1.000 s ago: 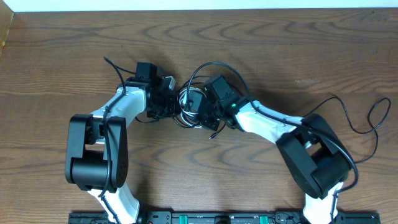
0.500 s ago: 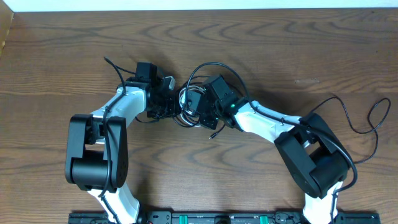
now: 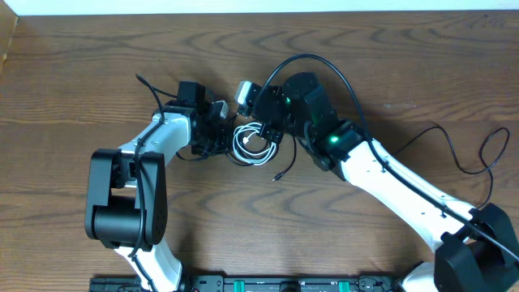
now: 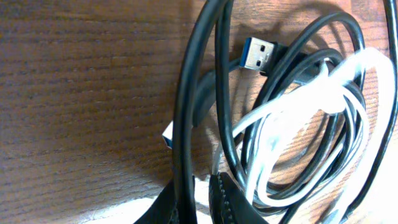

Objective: Untangle cables

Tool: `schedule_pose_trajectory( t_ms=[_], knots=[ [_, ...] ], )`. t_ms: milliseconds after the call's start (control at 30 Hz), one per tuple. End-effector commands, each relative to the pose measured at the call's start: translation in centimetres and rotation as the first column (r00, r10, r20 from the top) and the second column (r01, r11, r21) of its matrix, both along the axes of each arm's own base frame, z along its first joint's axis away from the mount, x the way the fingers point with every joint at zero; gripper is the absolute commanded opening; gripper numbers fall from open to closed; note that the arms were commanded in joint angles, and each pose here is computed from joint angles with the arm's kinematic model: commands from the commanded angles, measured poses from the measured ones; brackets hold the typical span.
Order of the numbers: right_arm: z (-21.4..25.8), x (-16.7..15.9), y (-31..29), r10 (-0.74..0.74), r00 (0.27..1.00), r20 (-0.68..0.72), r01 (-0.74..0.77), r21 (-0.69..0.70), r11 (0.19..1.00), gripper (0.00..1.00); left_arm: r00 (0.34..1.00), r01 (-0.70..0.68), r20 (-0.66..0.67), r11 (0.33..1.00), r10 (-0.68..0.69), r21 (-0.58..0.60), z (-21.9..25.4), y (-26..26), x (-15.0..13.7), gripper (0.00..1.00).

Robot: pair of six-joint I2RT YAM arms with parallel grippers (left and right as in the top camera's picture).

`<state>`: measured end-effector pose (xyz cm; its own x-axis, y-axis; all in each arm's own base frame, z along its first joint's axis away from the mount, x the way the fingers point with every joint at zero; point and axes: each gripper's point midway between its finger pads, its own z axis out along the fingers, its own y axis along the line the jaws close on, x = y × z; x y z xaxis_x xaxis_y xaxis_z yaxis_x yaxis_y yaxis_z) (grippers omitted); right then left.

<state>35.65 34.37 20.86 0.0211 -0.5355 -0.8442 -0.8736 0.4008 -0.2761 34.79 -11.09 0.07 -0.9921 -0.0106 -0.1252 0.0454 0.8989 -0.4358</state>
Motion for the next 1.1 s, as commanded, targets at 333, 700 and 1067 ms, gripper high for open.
schedule_pose_trajectory(
  t_ms=[333, 700, 1067],
  knots=[
    [-7.1, -3.2, 0.2, -0.017, 0.942, -0.336, -0.009, -0.074, 0.997, 0.52, 0.998, -0.031, -0.059, 0.996, 0.036, 0.088, -2.4, 1.5, -0.9, 0.24],
    [-13.9, -3.2, 1.3, -0.1, 0.852, -0.514, 0.057, -0.099, 0.993, 0.64, 0.998, -0.031, -0.057, 0.996, 0.036, 0.089, -2.4, 1.5, -0.9, 0.24],
    [-17.3, -4.1, 2.8, -0.146, 0.768, -0.623, 0.111, -0.095, 0.989, 0.59, 0.998, -0.031, -0.057, 0.996, 0.036, 0.089, -2.4, 1.5, -0.9, 0.24]
  ],
)
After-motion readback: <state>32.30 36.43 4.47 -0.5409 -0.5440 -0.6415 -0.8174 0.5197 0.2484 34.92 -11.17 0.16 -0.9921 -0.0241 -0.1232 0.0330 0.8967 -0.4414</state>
